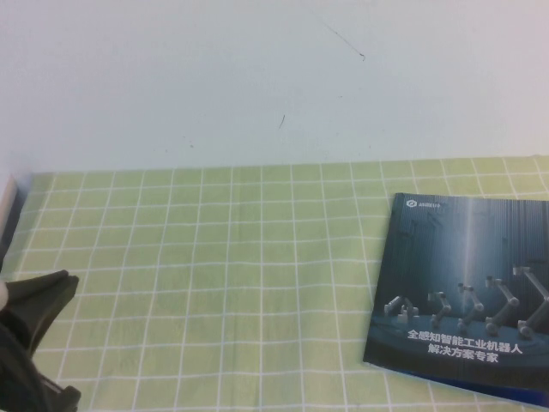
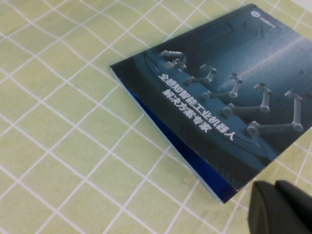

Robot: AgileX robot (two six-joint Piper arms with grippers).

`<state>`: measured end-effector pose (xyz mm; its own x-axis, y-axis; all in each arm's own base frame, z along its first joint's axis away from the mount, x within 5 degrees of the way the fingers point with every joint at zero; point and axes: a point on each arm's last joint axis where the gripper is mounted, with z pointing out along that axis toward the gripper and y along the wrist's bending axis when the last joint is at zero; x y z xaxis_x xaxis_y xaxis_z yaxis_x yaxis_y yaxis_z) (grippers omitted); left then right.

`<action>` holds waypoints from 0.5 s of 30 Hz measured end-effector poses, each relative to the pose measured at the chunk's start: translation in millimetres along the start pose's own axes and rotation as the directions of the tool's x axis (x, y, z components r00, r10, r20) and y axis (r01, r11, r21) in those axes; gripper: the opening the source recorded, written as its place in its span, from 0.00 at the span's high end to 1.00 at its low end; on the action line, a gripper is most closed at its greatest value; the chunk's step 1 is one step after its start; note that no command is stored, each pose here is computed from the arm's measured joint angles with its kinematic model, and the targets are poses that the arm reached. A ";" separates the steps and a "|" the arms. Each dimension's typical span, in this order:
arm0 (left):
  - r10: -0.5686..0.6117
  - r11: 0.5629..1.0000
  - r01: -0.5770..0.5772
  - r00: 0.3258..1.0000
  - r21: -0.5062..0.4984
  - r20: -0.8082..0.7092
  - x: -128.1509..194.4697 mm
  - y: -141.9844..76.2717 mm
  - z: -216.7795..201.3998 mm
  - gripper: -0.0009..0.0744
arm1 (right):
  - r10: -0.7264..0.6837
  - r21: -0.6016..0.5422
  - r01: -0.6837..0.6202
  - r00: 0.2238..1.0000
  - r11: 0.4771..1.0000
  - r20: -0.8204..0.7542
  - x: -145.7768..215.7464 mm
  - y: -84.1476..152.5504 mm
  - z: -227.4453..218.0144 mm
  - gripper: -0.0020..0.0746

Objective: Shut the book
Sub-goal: 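Close the open booklet and leave it lying on the table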

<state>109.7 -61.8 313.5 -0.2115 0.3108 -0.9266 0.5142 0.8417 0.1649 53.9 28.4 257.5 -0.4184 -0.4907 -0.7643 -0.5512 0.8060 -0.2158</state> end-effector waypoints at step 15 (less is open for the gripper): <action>-0.055 0.998 0.055 0.997 0.008 0.045 -0.1 -0.3 -11.1 0.99 | 0.001 -0.001 -0.001 1.000 1.000 0.001 -0.1 0.1 0.0 0.98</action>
<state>100.3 -57.2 317.3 -0.2022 0.2435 -0.9486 0.5082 0.8541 0.1110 53.9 28.5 257.6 -0.4183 -0.4893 -0.7652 -0.5515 0.8063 -0.2141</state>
